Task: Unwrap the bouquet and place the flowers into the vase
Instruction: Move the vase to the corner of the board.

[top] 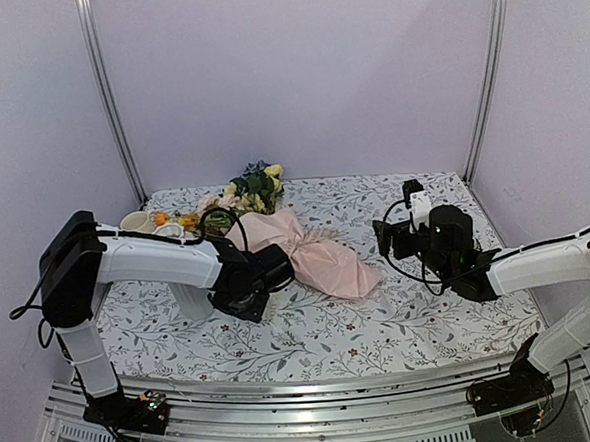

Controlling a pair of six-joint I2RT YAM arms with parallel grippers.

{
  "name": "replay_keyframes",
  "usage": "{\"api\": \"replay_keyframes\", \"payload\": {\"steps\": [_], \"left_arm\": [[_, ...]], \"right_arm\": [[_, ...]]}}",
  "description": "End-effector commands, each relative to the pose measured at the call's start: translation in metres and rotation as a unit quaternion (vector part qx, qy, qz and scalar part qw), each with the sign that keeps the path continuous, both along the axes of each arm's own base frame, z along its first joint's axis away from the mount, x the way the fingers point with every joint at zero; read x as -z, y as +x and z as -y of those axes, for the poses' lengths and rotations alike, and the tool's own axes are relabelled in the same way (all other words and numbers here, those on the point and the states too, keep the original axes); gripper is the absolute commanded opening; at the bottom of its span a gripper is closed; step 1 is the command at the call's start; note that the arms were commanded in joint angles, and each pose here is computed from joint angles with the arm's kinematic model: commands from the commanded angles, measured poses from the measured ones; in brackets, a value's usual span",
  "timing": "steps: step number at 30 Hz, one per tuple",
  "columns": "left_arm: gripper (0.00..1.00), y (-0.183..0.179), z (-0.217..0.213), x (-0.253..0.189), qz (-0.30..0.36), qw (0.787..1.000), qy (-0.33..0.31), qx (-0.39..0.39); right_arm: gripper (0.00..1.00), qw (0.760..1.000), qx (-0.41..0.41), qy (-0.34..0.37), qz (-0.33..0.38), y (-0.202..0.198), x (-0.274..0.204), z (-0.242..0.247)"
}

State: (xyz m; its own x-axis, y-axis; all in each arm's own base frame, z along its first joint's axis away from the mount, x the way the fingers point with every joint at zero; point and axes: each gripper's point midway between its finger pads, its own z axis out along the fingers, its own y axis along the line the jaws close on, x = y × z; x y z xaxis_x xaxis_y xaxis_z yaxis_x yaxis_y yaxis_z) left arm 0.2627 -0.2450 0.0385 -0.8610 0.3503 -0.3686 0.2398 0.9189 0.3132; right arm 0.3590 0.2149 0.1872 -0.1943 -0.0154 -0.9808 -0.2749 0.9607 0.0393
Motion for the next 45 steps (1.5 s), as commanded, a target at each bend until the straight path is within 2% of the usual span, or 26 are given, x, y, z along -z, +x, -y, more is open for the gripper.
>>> {"api": "replay_keyframes", "payload": {"steps": [1,12,28,45], "left_arm": [[0.00,0.004,-0.011,0.005,-0.004,0.999,0.038,-0.016],[0.00,0.001,-0.035,0.009,-0.006,0.994,0.105,-0.035],[0.00,0.002,-0.069,0.015,-0.007,0.987,0.147,-0.058],[0.00,0.019,-0.104,0.024,0.000,0.977,0.197,-0.086]], "right_arm": [[1.00,1.000,0.003,0.000,0.003,0.002,0.003,0.001],[1.00,1.000,0.001,-0.004,0.000,0.004,0.006,0.000],[1.00,1.000,-0.001,-0.005,0.000,0.004,0.006,-0.001],[1.00,1.000,-0.004,-0.006,-0.001,0.003,0.007,-0.002]]}}
